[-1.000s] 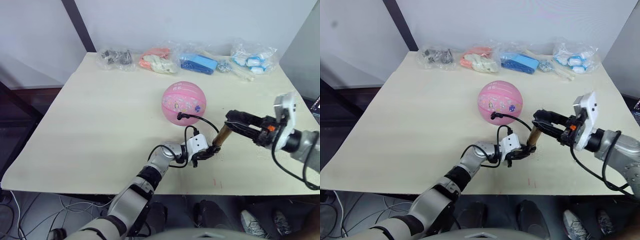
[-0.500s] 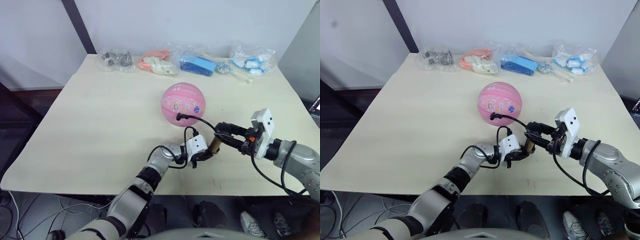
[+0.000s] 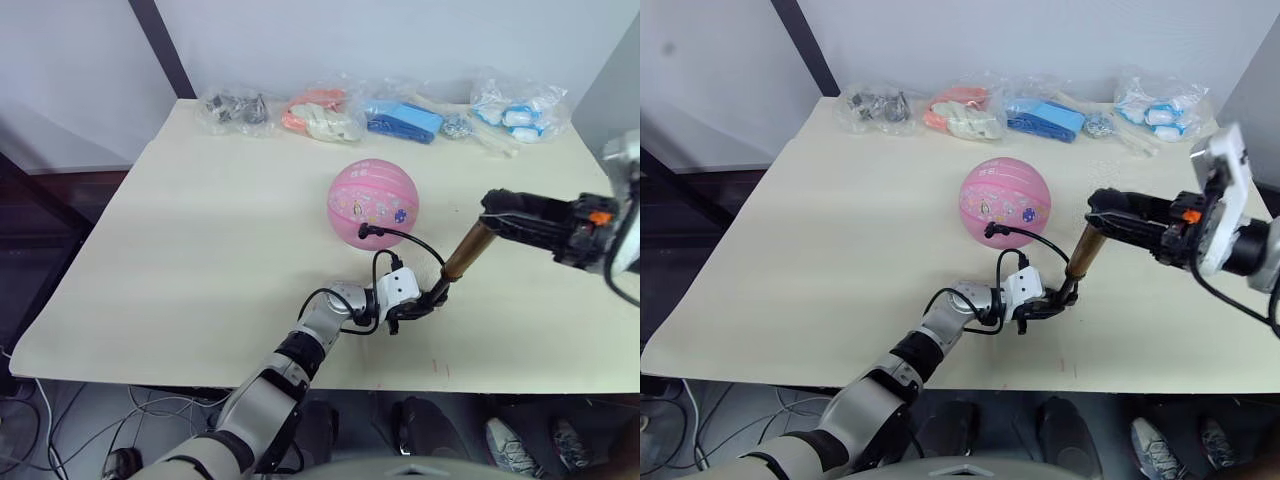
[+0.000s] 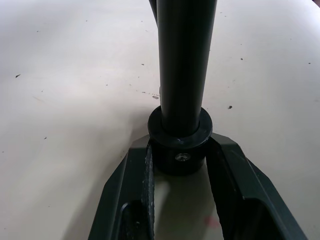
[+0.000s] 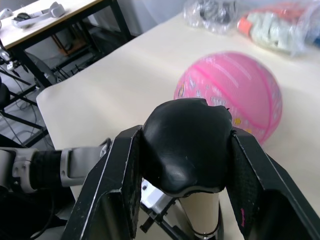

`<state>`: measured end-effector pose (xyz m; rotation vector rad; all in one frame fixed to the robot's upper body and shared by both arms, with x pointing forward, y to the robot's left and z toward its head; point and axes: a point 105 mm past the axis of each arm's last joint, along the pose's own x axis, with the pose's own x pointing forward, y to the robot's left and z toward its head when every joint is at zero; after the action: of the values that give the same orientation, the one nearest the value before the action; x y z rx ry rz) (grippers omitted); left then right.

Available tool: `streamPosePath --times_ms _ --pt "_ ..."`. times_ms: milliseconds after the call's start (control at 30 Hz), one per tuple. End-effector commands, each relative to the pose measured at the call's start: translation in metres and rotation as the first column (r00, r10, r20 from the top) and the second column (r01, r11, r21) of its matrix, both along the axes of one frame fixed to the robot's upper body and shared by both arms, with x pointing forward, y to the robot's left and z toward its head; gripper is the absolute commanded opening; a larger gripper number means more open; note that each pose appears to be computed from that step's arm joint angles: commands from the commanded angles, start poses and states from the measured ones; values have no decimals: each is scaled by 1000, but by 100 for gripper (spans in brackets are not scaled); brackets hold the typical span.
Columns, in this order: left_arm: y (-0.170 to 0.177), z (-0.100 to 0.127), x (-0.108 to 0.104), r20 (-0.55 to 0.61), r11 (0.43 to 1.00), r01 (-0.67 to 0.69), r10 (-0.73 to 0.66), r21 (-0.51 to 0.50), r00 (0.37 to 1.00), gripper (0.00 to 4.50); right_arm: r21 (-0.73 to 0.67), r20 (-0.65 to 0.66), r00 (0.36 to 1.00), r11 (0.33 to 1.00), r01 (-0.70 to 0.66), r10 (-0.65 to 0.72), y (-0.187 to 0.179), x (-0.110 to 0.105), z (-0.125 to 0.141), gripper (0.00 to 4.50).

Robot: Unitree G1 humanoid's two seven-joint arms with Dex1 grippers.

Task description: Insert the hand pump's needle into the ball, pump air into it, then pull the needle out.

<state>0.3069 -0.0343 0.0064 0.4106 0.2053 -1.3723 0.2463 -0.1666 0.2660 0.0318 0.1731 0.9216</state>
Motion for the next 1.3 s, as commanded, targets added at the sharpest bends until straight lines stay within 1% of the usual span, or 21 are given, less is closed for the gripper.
streamPosePath --times_ms 33,100,200,267,333,367,533,633,767,900,933,1000,1067,1133,1200,1300 --pt "24 -46 -18 -128 990 0 18 140 992 102 58 198 978 997 59 -70 -11 -7 55 173" --pt "23 -46 -19 -129 990 3 15 141 992 102 44 218 973 997 69 -77 -11 -8 61 173" --pt "23 -46 -20 -130 990 8 11 141 991 102 41 207 976 997 62 -69 -8 -9 59 173" --pt "22 -46 -20 -131 990 9 9 140 991 102 -15 154 985 997 80 -77 -8 -4 38 173" --pt "22 -46 -19 -131 990 10 9 141 991 102 -41 95 991 995 94 -89 -9 1 15 173" --pt "22 -46 -19 -131 990 10 8 141 991 102 -41 55 993 993 106 -104 -11 5 0 173" --pt "22 -45 -19 -129 990 8 10 141 992 102 -48 -69 988 990 132 -135 -15 12 -53 173" --pt "24 -46 -18 -128 990 4 14 142 992 102 11 -143 981 991 133 -131 -7 16 -81 173" --pt "25 -46 -18 -128 990 2 16 143 992 102 29 -195 973 991 134 -126 2 17 -106 173" --pt "25 -46 -19 -128 990 0 18 142 992 102 -9 -267 950 986 164 -161 8 21 -151 173" --pt "24 -46 -19 -128 990 0 18 140 992 102 -44 -287 943 986 162 -168 10 20 -165 173" --pt "24 -46 -18 -128 990 -1 19 140 992 102 -73 -309 936 986 152 -167 13 16 -182 173" --pt "24 -46 -18 -128 990 -3 21 139 992 102 -61 -312 937 988 144 -156 16 14 -186 173" --pt "24 -46 -18 -127 990 -4 22 139 992 102 -43 -279 948 989 144 -150 18 16 -179 173" --pt "25 -46 -18 -128 990 -3 21 140 992 102 -11 -201 971 991 134 -134 19 19 -155 173" --pt "25 -47 -19 -130 990 -1 19 142 991 102 7 -85 988 992 127 -126 12 25 -111 173"
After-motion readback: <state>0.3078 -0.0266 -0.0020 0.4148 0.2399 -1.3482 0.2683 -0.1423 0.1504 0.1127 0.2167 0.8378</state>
